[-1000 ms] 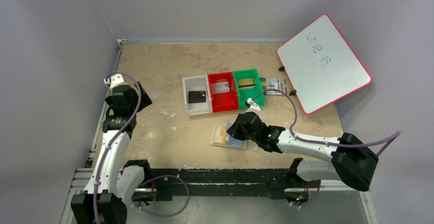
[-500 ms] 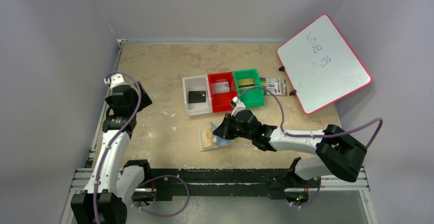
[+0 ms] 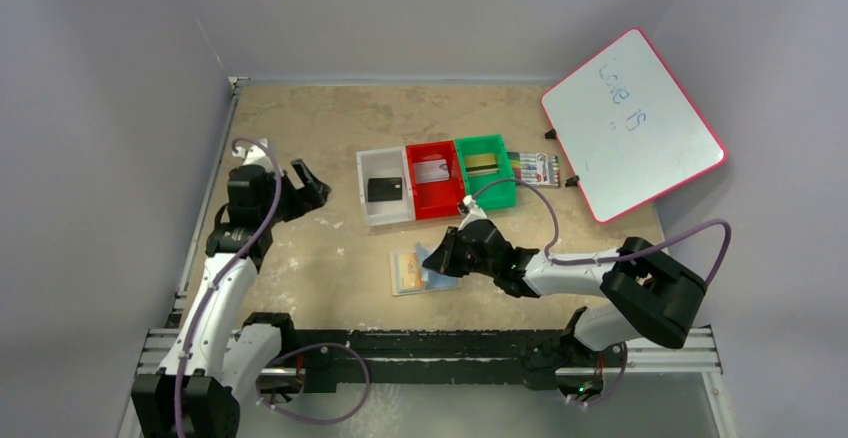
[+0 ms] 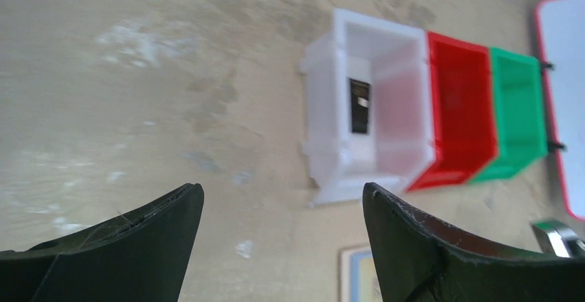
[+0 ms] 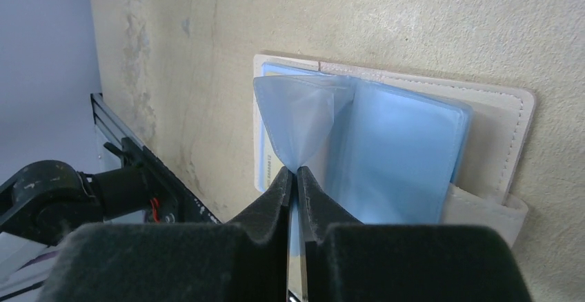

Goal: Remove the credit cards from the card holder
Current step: Remove the credit card from the card holder.

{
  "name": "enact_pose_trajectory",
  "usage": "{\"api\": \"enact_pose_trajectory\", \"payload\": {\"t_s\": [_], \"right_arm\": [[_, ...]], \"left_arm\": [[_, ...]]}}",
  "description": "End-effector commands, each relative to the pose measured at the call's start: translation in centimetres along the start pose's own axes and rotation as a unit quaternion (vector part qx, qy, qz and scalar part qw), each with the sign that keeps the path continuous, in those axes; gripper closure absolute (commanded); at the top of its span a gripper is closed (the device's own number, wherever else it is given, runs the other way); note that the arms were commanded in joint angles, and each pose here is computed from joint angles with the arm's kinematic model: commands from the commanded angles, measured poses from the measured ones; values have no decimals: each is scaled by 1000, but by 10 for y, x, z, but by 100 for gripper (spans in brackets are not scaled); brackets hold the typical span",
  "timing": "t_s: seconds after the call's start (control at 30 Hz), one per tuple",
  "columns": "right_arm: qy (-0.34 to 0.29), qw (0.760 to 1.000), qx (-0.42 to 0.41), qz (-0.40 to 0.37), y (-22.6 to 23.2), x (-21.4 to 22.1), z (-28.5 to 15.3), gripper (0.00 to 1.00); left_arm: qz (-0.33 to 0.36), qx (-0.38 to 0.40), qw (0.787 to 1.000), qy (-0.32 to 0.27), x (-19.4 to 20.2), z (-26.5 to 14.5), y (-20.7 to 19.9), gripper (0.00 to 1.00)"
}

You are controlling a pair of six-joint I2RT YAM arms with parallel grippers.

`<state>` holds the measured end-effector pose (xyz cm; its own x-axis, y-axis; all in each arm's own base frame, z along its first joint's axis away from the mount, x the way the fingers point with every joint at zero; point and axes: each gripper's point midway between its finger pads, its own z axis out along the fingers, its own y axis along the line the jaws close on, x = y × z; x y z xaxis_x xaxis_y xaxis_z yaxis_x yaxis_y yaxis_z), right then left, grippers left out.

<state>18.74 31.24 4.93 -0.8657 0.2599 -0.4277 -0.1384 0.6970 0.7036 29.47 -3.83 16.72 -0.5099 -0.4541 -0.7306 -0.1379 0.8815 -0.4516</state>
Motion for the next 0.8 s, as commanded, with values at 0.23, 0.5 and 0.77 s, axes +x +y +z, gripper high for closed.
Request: {"api": "enact_pose_trajectory", "payload": {"t_s": [0.23, 0.5, 0.77], "right_arm": [[-34, 998, -27, 38, 5, -14, -6, 94], [-44, 998, -18, 50, -1, -16, -10, 94], [-45, 997, -11, 56, -6, -15, -11, 94]], "left_arm": [[-6, 209, 973, 97, 88, -25, -116, 27], [49, 233, 954, 183, 167, -28, -146, 43], [25, 246, 949, 194, 203, -18, -168, 54]]}}
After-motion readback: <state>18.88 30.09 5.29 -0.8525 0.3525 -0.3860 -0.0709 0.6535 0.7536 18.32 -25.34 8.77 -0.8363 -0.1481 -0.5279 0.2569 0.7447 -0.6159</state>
